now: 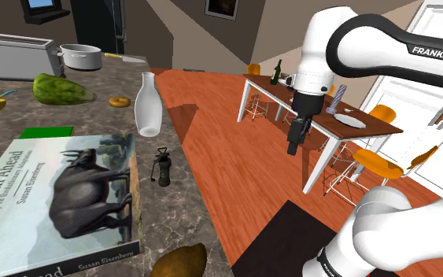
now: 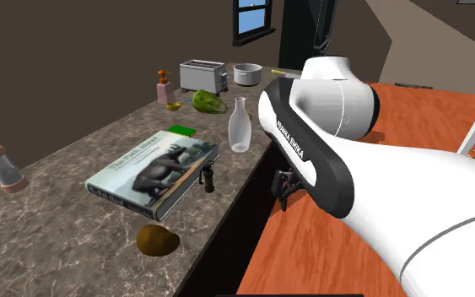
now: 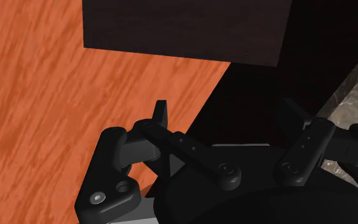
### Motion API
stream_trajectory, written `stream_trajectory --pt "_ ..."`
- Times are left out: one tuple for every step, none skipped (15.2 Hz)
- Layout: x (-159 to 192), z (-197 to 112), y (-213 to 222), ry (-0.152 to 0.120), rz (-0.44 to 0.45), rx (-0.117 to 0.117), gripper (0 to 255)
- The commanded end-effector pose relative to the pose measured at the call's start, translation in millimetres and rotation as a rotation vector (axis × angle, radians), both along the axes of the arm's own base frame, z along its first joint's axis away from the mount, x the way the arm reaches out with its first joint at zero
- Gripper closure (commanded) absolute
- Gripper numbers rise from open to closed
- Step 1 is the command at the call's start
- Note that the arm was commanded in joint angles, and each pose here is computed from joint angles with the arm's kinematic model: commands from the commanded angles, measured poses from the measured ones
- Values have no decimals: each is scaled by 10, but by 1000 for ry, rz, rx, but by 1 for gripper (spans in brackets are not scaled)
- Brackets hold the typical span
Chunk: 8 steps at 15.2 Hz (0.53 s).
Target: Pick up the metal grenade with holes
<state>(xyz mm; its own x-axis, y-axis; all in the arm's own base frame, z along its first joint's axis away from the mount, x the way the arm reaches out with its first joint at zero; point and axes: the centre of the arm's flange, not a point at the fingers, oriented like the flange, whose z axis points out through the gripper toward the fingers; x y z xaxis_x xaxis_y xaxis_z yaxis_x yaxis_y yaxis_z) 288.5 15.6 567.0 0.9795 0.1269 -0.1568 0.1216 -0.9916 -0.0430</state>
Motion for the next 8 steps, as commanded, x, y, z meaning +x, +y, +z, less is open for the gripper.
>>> stream_trajectory --pt "0 0 0 0 0 0 0" --pt "70 -28 100 -5 -10 0 0" --pt "142 -56 199 -9 -20 0 0" --pt "215 -83 298 -14 -31 0 0" --pt "289 -110 396 -18 -41 0 0" --pt "363 -137 493 -23 -51 0 0" --pt "440 -164 589 -28 -61 0 0" --pt "517 -190 684 -32 -71 0 0"
